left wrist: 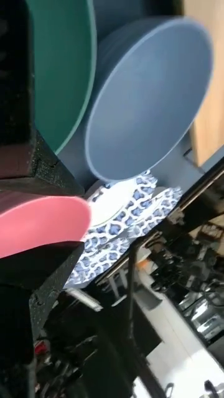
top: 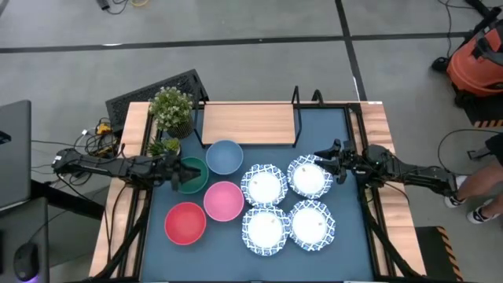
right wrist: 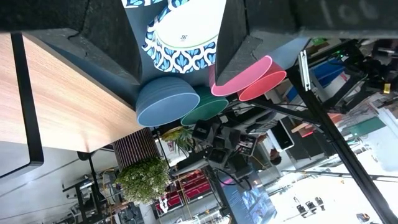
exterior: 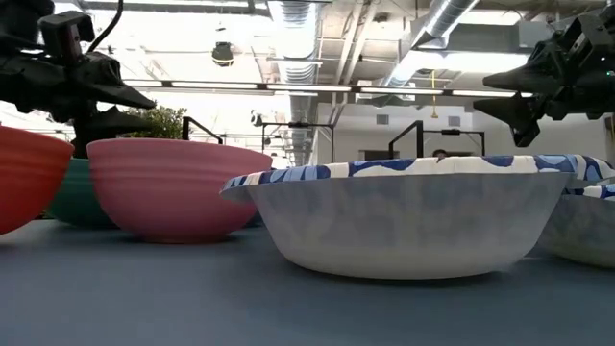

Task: Place and stack bowls onto a shelf
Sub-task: Put the white bowl on the shelf

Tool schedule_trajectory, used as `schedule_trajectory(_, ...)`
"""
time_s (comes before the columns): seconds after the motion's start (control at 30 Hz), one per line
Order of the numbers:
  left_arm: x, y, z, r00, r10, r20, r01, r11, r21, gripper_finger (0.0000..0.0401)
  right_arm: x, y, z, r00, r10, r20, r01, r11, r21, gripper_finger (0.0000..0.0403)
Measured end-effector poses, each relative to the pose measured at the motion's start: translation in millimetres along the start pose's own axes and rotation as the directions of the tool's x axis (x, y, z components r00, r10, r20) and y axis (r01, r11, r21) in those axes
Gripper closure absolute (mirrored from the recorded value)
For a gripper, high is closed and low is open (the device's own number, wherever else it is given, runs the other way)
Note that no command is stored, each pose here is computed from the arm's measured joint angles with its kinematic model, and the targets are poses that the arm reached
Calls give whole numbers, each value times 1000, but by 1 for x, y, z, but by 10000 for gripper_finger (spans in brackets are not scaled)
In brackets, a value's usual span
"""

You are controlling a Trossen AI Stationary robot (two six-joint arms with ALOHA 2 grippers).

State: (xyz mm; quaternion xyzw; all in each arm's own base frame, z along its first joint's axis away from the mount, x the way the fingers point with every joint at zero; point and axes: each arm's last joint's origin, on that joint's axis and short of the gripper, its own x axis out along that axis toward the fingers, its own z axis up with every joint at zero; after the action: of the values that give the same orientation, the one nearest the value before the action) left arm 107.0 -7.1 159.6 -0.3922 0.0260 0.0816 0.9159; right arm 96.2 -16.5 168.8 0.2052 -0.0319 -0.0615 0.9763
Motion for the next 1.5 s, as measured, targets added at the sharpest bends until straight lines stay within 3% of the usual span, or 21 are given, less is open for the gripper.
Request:
schedule_trajectory(0.1,0,-4,6,996,-15,88,19,999,-48,289,0,0,0,1000,0,0,0,1000,0,176)
schedule_trajectory(0.23,-3,-16,18,969,-132,210,147,987,-60,280,0,0,0,1000,0,0,0,1000,0,176)
schedule_trajectory(0.4,-13,-33,36,869,-314,383,354,934,-37,242,0,0,0,1000,0,0,0,1000,0,176)
schedule_trajectory(0.47,-18,-40,45,833,-337,438,385,923,-22,223,0,0,0,1000,0,0,0,1000,0,176)
schedule_trajectory(0.7,-35,-78,88,755,-351,554,351,930,110,170,0,0,0,1000,0,0,0,1000,0,176)
schedule_trajectory(0.93,-44,-119,129,717,-370,591,309,929,206,165,0,2,5,999,11,53,-12,1000,2,176)
schedule_trajectory(1.03,-41,-133,140,722,-368,586,299,930,215,165,-1,6,13,989,54,140,-72,989,126,176)
schedule_trajectory(1.17,-33,-147,150,730,-368,576,300,930,213,165,-3,10,21,975,79,207,-145,935,324,176)
schedule_trajectory(1.37,-23,-160,159,735,-354,577,269,935,232,165,-4,8,27,958,-29,284,-107,885,453,176)
schedule_trajectory(1.5,-18,-162,161,741,-314,594,256,949,182,165,-4,5,28,943,-110,313,-56,877,478,176)
